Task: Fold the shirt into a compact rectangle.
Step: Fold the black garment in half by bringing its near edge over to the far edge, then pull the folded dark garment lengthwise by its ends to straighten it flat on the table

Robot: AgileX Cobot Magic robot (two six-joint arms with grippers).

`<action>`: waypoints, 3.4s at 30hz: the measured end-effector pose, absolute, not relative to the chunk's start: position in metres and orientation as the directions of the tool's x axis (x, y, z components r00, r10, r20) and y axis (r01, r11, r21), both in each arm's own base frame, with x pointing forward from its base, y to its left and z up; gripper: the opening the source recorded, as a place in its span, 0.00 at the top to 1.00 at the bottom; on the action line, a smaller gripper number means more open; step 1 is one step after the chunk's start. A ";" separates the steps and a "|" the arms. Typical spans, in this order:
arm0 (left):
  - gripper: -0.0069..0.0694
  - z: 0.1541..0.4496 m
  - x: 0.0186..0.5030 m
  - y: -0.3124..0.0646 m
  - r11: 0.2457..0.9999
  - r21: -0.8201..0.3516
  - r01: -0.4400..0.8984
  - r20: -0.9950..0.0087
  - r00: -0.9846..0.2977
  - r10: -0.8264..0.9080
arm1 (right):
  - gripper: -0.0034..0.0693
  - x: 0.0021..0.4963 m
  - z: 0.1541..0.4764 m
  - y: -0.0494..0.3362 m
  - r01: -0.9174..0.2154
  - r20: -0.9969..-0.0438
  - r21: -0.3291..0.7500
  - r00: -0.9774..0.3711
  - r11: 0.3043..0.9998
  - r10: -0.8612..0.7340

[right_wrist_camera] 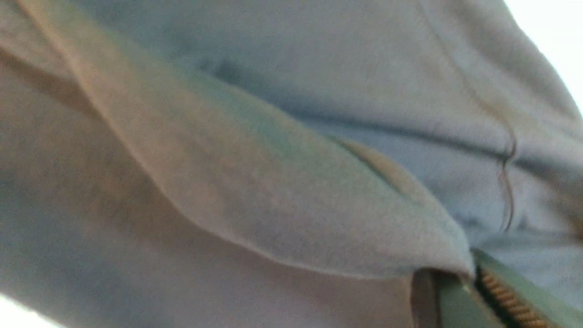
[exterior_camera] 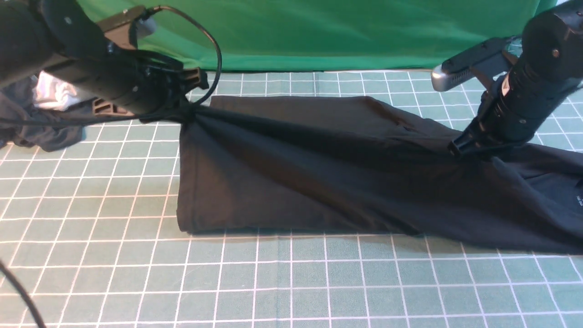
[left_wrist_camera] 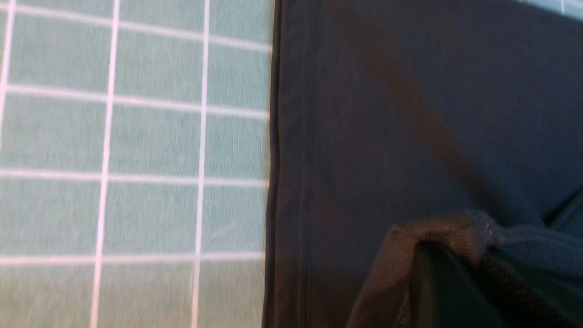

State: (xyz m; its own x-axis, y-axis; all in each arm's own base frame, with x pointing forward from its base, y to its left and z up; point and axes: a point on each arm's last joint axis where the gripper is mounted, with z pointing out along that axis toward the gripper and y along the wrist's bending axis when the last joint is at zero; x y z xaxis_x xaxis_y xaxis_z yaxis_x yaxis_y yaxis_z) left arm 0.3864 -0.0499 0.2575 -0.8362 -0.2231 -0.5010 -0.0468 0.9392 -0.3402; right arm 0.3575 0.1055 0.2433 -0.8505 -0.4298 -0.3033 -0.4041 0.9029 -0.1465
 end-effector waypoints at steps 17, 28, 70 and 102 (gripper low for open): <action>0.89 0.188 0.463 -0.045 0.940 -0.325 -0.105 -0.610 -0.737 -0.293 | 0.92 0.461 0.208 0.100 -0.318 -0.465 -0.147 -0.813 0.937 -0.349; 0.86 0.157 0.477 -0.041 0.935 -0.326 -0.142 -0.652 -0.682 -0.331 | 0.63 0.486 0.190 0.104 -0.317 -0.601 -0.173 -0.716 0.933 -0.355; 0.41 0.185 0.399 -0.069 0.964 -0.262 -0.055 -0.090 -0.993 -0.081 | 0.94 0.355 0.255 -0.038 -0.001 -0.240 0.135 -0.970 0.991 0.032; 0.89 0.178 0.393 -0.057 0.983 -0.183 -0.001 -0.036 -0.999 -0.008 | 0.92 0.345 0.253 -0.070 0.025 -0.200 0.129 -0.979 0.991 0.051</action>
